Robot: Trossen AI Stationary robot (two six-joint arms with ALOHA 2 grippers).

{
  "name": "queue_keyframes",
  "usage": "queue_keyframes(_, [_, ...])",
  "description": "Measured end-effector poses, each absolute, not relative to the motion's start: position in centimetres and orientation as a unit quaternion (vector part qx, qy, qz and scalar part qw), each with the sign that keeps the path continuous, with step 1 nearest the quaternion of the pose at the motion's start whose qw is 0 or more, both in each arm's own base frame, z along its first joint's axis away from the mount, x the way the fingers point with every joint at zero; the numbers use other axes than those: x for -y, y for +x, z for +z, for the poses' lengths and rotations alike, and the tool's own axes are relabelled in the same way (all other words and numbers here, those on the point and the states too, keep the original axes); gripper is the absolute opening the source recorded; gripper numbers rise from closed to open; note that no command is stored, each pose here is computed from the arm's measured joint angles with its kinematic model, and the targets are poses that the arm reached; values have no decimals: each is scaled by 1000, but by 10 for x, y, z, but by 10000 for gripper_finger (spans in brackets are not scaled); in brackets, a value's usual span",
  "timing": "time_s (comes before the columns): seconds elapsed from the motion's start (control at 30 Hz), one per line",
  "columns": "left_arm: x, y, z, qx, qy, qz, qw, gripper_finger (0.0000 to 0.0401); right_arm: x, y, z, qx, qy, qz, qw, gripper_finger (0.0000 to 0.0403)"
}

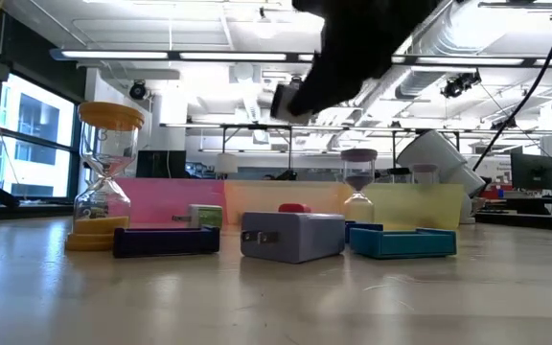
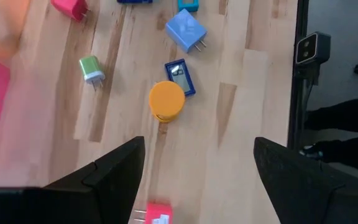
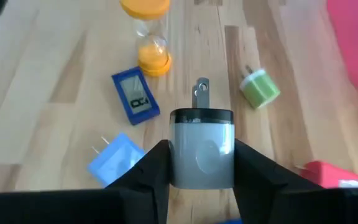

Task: Pick & Place Office items
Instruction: Put the white charger adapter into the pink bin

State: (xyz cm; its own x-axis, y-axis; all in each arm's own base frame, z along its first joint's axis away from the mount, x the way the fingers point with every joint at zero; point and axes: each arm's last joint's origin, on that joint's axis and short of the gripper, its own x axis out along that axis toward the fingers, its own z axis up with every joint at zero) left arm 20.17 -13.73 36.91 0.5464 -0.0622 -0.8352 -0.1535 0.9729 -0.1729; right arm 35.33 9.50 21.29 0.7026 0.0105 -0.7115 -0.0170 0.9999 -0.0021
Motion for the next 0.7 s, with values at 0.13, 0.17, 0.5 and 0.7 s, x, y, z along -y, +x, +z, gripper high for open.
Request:
queue_keyframes(0.13, [132,207,370,-467,-81,13,880,293,-87,350,226,-430,-28,-3,903,120])
queue_keyframes(0.17, [131,209,371,-462,-72,8,884,293,-84,351,231,-433,-30,-11,901,120])
queue_keyframes(0.5, [111,231,378,-403,70,-30,912,293,-57,361,273,-445,22,-50,894,120])
queue_keyframes(0.7, [104,238,381,-379,148,-45,913,293,-61,372,316,-388,70,44,918,120])
